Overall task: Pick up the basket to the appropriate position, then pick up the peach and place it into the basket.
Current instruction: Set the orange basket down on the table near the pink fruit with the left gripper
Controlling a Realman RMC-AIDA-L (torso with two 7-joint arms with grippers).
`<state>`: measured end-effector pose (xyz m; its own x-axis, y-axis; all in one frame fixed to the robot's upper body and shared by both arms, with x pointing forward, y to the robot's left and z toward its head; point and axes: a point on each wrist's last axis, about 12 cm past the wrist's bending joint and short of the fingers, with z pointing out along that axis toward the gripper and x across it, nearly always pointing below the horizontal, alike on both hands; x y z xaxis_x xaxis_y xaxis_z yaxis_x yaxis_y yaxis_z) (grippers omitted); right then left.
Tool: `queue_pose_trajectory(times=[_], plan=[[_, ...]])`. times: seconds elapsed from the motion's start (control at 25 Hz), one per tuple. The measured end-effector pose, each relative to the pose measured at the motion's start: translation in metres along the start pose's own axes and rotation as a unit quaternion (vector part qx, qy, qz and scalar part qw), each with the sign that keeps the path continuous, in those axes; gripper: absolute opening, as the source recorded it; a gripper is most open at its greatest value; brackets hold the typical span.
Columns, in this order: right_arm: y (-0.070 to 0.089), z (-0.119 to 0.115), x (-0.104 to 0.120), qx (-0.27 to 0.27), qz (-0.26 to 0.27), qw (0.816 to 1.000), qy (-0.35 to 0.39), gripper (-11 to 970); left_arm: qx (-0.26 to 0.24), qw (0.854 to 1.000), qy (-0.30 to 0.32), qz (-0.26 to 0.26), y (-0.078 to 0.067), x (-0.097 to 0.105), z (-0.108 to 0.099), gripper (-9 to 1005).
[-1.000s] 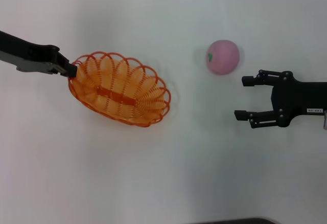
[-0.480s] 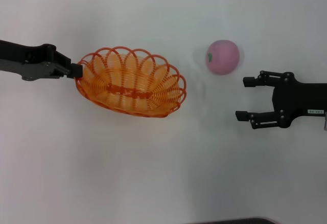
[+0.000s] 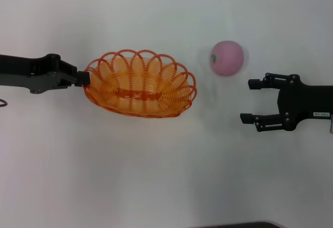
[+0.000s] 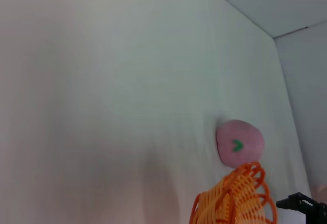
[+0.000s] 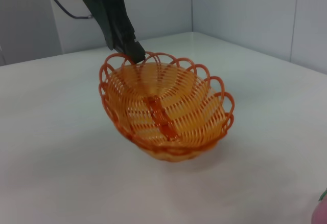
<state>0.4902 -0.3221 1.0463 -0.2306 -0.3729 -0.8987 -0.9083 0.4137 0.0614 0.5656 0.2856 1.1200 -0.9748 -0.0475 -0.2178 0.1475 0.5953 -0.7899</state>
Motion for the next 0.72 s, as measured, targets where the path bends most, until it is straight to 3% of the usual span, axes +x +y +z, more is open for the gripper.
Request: queue_pose_trajectory(times=[0.72], plan=[[0.0, -0.001, 0.001, 0.002, 0.004, 1.0, -0.001, 902, 0.014, 0.999, -0.024, -0.028, 0.013, 0.028, 0.016, 36]])
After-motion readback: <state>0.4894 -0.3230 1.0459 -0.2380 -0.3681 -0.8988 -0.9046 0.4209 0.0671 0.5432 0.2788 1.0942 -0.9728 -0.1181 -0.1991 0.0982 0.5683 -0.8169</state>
